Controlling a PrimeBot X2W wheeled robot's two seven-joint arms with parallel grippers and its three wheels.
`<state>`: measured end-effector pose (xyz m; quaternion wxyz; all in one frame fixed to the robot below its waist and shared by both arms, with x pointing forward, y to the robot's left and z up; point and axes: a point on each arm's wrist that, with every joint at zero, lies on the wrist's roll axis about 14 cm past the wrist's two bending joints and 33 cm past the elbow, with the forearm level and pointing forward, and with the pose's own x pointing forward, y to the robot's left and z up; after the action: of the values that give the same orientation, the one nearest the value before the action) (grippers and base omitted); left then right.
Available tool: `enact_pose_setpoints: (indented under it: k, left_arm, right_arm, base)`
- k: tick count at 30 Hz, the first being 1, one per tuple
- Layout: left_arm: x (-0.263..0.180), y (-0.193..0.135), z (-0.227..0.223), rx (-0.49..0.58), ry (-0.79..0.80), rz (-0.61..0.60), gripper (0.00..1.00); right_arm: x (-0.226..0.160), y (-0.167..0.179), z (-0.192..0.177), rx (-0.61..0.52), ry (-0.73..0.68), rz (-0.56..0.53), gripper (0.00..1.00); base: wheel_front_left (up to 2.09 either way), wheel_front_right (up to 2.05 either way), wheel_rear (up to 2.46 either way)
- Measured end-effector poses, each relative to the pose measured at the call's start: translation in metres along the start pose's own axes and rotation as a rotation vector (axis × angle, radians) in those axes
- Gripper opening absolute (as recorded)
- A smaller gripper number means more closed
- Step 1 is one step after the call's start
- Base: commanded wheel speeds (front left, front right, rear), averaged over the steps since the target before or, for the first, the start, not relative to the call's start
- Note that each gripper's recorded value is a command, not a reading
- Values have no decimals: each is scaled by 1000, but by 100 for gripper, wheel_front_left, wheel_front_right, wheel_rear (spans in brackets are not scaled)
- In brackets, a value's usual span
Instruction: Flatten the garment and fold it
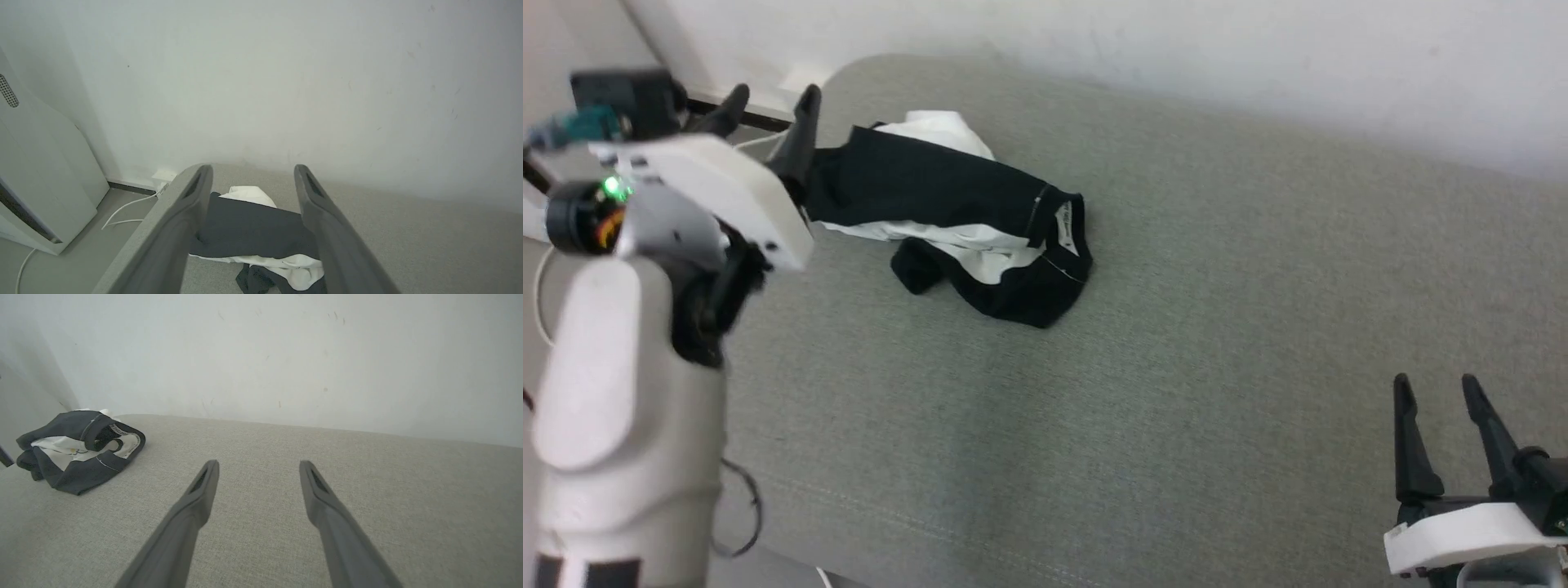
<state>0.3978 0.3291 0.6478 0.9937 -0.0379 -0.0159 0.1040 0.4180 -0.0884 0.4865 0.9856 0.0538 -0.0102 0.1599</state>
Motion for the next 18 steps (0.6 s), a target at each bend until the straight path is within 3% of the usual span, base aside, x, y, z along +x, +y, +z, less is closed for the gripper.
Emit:
enact_pose_setpoints:
  k: [2,7,13,18]
  left_arm:
    - [14,2,-8,5,93,-13,100]
    - [42,7,-37,-105,299,-18,100]
    - [71,7,-74,-113,439,4,100]
    - [83,-8,-133,-127,645,-17,100]
  right_arm:
    - [-1,-7,-1,-5,1,-19,100]
    - [-1,-24,-6,-19,2,-63,100]
    - [6,-41,-14,-34,10,-103,100]
    - [13,-53,-28,-35,34,-128,100]
  base:
    - [0,0,0]
    - [0,0,0]
    - [0,0,0]
    - [0,0,0]
